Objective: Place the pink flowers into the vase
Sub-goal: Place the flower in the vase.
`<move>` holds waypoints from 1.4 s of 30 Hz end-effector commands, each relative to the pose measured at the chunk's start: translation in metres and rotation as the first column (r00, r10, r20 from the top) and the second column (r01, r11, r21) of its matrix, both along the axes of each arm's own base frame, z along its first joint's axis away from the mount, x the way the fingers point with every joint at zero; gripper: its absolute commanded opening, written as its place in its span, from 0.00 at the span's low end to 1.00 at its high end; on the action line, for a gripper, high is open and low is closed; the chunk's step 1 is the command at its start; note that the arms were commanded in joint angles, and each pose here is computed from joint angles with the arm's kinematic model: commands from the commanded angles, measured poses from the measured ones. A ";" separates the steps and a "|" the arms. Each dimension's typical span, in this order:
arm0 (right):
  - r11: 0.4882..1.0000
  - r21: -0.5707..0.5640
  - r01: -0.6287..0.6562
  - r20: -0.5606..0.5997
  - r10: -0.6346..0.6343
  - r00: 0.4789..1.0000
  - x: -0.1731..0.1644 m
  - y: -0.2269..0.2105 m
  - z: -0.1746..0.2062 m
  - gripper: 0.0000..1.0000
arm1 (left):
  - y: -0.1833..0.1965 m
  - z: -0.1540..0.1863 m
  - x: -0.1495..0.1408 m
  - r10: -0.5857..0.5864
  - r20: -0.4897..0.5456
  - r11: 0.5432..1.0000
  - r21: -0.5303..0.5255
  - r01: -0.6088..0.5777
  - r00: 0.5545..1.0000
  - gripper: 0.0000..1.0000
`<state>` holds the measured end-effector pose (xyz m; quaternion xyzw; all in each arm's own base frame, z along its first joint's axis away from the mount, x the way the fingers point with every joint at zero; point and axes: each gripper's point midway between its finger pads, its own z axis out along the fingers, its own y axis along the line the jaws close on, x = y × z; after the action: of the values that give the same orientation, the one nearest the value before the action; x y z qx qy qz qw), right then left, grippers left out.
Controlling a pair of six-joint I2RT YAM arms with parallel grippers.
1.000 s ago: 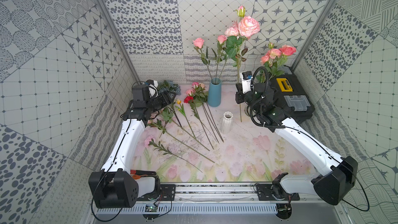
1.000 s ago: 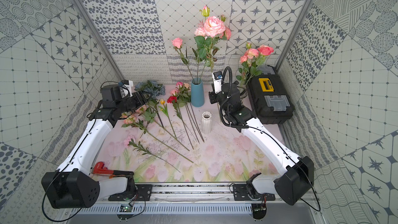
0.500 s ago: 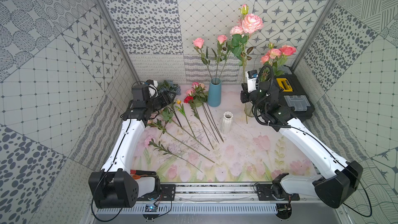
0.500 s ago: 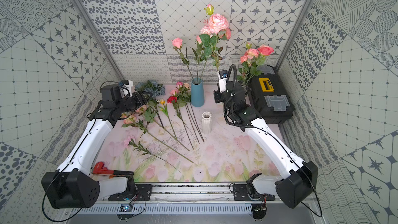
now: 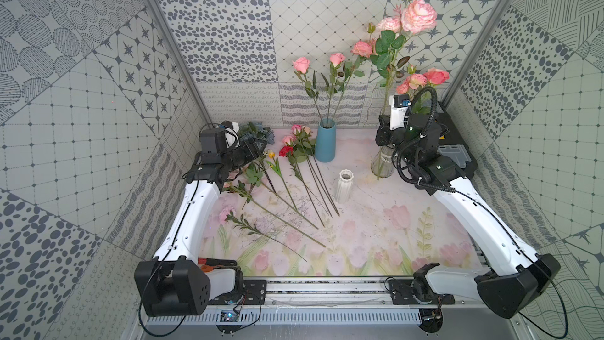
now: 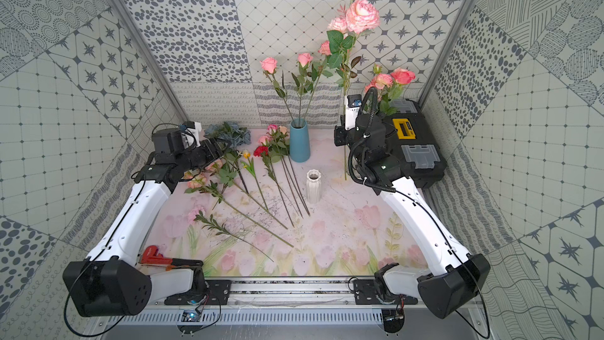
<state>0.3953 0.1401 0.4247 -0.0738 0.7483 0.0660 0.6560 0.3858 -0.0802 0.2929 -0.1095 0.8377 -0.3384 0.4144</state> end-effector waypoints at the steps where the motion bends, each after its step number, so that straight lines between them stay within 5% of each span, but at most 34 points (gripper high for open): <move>1: 0.998 0.061 0.001 0.090 -0.006 0.996 -0.007 -0.006 0.041 0.00 | -0.003 0.010 0.000 -0.019 0.038 1.000 -0.015 0.020 0.999 0.70; 19: 0.997 0.067 0.047 0.212 -0.060 0.976 0.001 -0.028 0.098 0.00 | -0.003 0.009 0.001 -0.022 0.033 1.000 -0.016 0.022 0.999 0.69; 42: 0.990 0.069 0.124 0.283 -0.138 0.949 0.031 -0.066 0.120 0.00 | -0.002 0.006 0.002 -0.019 0.026 1.000 -0.010 0.020 0.999 0.69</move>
<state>0.4273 0.0776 0.5204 -0.0152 0.6785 0.0338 0.7337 0.3859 -0.0799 0.2927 -0.1156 0.8369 -0.3413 0.4120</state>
